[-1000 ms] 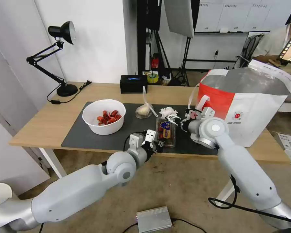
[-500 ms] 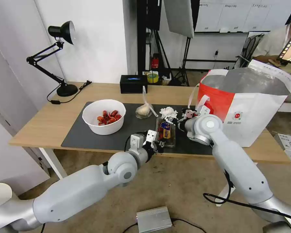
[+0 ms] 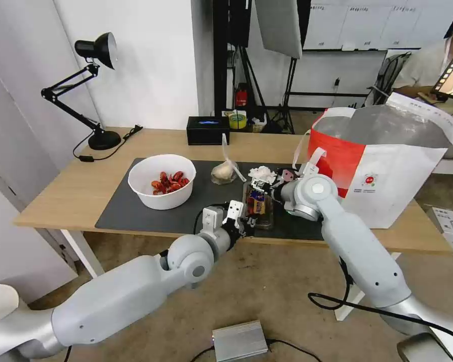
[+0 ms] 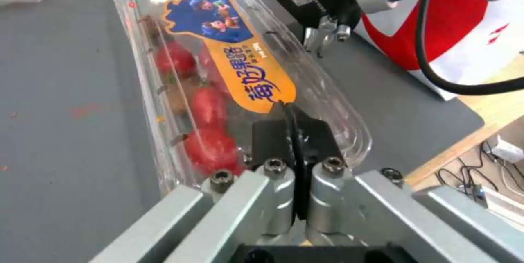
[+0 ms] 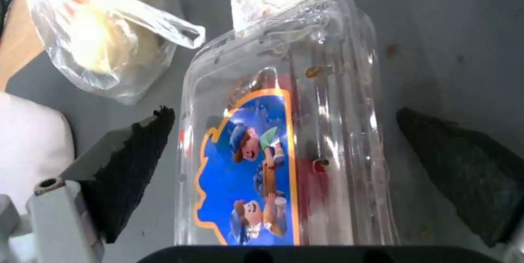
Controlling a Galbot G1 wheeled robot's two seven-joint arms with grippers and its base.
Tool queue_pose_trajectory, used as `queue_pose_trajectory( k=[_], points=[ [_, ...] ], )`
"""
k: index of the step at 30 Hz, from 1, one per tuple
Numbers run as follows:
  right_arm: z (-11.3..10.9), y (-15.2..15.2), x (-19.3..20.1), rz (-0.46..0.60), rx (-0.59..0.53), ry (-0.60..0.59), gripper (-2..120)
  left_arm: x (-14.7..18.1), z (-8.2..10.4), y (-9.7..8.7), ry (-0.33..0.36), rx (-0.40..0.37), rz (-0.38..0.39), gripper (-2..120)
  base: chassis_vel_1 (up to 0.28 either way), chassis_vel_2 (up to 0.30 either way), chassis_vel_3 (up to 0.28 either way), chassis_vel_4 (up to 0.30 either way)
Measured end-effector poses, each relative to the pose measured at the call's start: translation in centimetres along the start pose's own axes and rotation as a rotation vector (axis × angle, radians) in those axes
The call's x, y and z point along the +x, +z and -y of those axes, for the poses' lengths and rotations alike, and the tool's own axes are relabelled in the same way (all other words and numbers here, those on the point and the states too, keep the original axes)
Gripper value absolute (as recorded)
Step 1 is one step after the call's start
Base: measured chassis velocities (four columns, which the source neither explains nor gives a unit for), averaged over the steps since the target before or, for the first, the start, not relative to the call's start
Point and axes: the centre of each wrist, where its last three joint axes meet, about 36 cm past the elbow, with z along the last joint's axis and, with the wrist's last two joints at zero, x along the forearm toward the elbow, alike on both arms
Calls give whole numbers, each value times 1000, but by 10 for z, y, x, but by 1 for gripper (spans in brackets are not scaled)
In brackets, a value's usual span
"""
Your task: Pick up the trash from the table and place it into the takeout bag.
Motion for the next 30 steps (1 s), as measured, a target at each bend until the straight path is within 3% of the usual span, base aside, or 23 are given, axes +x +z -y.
queue_pose_trajectory(
  k=[9,13,21,25,30],
  points=[
    [0,0,-4,-9,-10,5,100,1,0,-1,2,1,2,0,0,0,0,0],
    [0,0,-5,-16,-12,7,93,1,0,-1,2,3,2,0,0,0,0,0],
    [0,0,-8,-29,-20,15,70,1,1,1,1,7,0,0,0,0,0,0],
    [1,2,-10,-35,-24,19,51,4,-2,-1,-4,6,3,0,0,0,0,0],
    [1,3,-11,-41,-27,17,36,5,-3,-2,-8,8,7,0,0,0,0,0]
  ],
)
